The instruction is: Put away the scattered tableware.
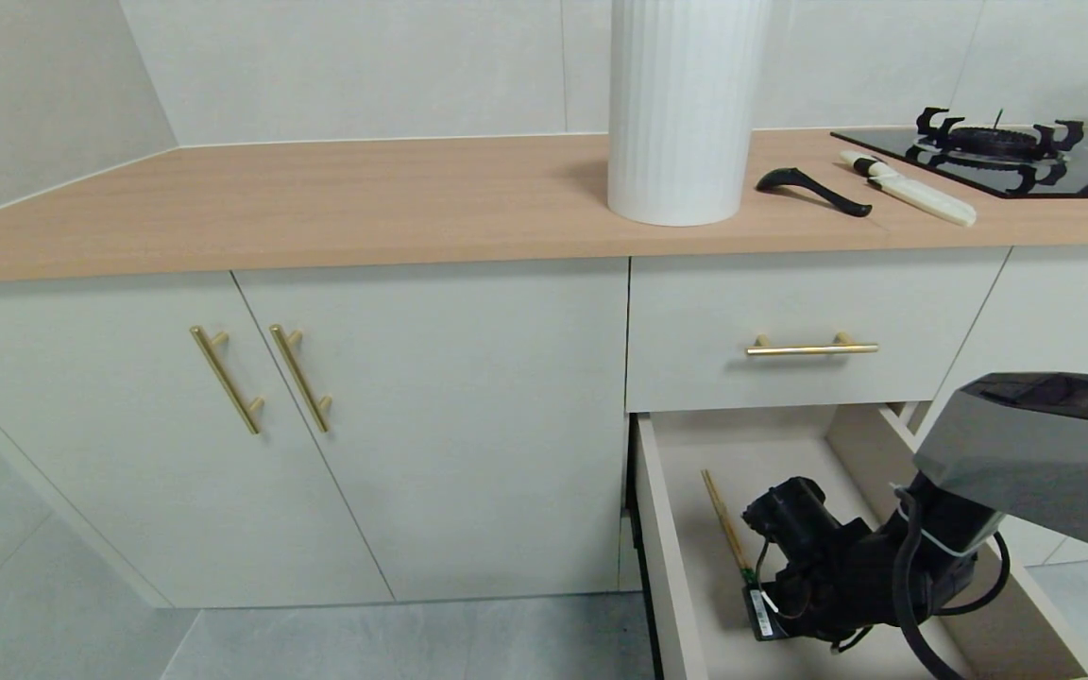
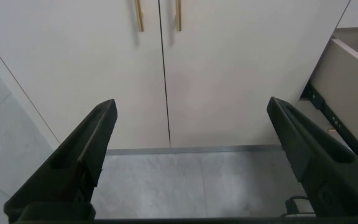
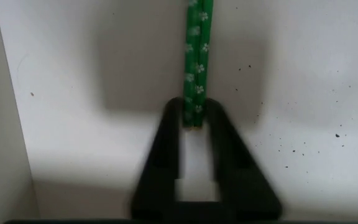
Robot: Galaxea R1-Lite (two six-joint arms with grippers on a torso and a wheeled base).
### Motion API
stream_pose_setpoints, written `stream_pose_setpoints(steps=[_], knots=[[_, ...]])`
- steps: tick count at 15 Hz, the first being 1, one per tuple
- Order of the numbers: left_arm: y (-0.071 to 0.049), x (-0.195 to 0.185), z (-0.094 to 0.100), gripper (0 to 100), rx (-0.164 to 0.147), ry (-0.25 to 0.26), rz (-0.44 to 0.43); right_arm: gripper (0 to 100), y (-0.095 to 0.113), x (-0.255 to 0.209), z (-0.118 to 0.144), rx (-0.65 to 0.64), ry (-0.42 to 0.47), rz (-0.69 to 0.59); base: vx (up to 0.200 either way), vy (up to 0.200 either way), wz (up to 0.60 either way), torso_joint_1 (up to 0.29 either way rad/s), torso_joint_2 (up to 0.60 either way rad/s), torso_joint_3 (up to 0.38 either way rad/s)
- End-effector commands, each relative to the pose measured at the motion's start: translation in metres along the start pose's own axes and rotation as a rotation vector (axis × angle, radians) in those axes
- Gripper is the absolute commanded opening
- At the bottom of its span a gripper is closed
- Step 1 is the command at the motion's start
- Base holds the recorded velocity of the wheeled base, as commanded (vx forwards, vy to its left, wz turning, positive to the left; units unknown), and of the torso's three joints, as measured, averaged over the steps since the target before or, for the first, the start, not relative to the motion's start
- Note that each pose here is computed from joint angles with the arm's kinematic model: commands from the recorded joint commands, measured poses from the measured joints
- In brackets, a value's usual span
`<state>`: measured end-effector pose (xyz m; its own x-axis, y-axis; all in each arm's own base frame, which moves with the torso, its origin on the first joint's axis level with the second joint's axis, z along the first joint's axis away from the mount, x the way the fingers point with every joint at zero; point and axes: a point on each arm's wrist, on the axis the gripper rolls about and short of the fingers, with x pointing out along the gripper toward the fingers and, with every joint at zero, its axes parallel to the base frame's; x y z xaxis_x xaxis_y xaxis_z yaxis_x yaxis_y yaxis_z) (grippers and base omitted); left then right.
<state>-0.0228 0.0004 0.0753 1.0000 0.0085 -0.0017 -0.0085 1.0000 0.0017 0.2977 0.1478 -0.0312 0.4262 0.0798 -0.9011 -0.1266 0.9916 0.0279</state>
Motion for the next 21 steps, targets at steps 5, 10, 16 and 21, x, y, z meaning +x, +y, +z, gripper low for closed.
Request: stream_pose_setpoints(steps=[5, 10, 16, 21], knots=[[0.000, 0.000, 0.000, 100, 0.000, 0.000, 0.001, 100, 0.000, -0.010, 0.004, 0.000, -0.034, -0.005, 0.000, 0.000, 0.00, 0.000, 0.00, 0.000], [0.000, 0.000, 0.000, 100, 0.000, 0.000, 0.001, 100, -0.017, -0.128, 0.035, 0.051, -0.379, 0.004, 0.000, 0.000, 0.00, 0.000, 0.00, 0.000], [0.000, 0.000, 0.000, 100, 0.000, 0.000, 0.001, 100, -0.051, -0.213, 0.041, 0.058, -0.653, -0.072, 0.000, 0.000, 0.00, 0.000, 0.00, 0.000], [0.000, 0.000, 0.000, 100, 0.000, 0.000, 0.001, 100, -0.054, -0.228, 0.036, 0.023, -0.694, -0.079, 0.000, 0.000, 0.00, 0.000, 0.00, 0.000]])
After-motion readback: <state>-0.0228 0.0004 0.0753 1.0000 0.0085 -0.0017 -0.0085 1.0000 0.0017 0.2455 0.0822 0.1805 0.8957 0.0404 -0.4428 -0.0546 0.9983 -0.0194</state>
